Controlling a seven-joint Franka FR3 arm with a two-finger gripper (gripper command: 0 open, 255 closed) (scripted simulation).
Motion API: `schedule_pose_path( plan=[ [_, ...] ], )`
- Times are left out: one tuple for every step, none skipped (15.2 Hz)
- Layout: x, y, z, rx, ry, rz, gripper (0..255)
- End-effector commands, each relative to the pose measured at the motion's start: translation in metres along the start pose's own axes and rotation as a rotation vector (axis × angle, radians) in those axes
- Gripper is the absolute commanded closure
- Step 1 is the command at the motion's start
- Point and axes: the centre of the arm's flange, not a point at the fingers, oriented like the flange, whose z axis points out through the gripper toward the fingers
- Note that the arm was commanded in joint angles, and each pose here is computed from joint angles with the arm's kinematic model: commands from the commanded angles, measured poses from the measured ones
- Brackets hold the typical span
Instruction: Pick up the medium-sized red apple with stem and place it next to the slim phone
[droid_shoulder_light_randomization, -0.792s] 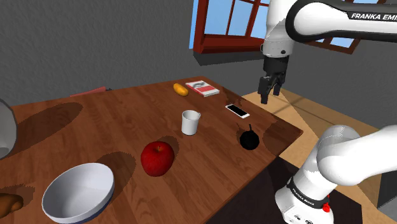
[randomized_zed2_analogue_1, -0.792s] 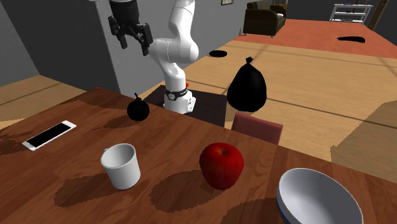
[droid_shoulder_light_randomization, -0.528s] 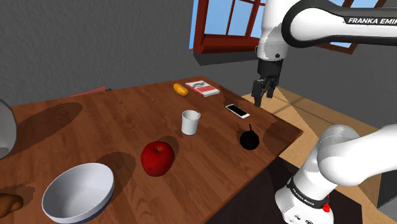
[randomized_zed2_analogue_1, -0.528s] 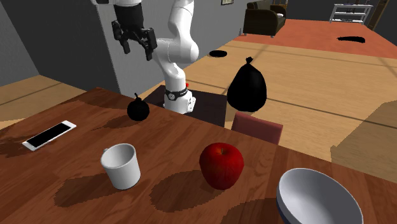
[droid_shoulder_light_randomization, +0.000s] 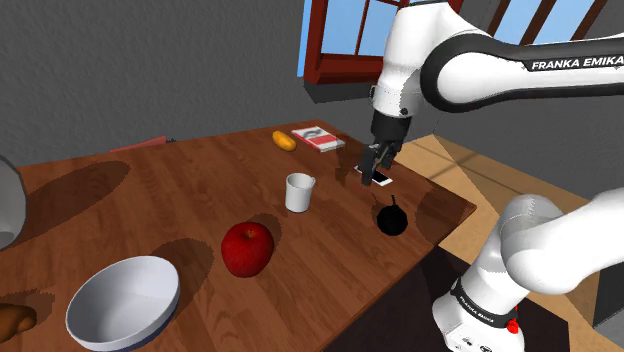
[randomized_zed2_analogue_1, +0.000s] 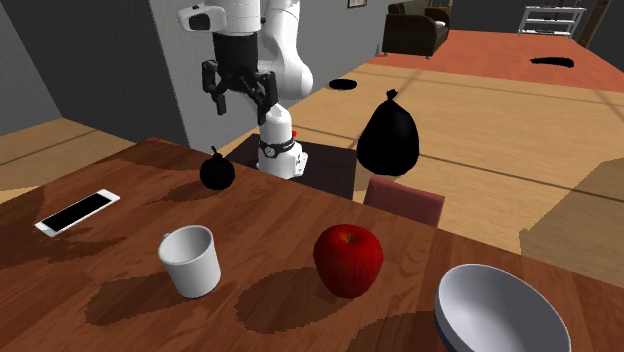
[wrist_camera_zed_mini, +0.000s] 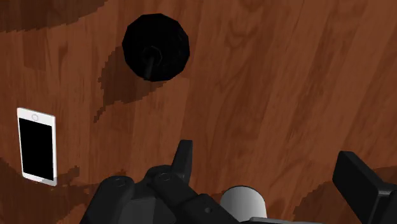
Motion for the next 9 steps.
schedule_pose_path(
  plan=[
    [0.002,-0.021,0.009,0.010,0.044,-0.020,0],
    [0.005,-0.032,0.012,0.014,0.063,-0.030,0],
    [0.007,-0.043,0.015,0.018,0.083,-0.040,0],
    [0.010,-0.054,0.018,0.022,0.102,-0.050,0],
    [0.013,-0.065,0.021,0.026,0.122,-0.060,0],
    [0.015,-0.076,0.024,0.030,0.141,-0.070,0],
    [0.017,-0.087,0.027,0.034,0.161,-0.080,0],
    [0.020,-0.098,0.030,0.038,0.180,-0.091,0],
    [0.022,-0.109,0.033,0.042,0.200,-0.101,0]
  ],
)
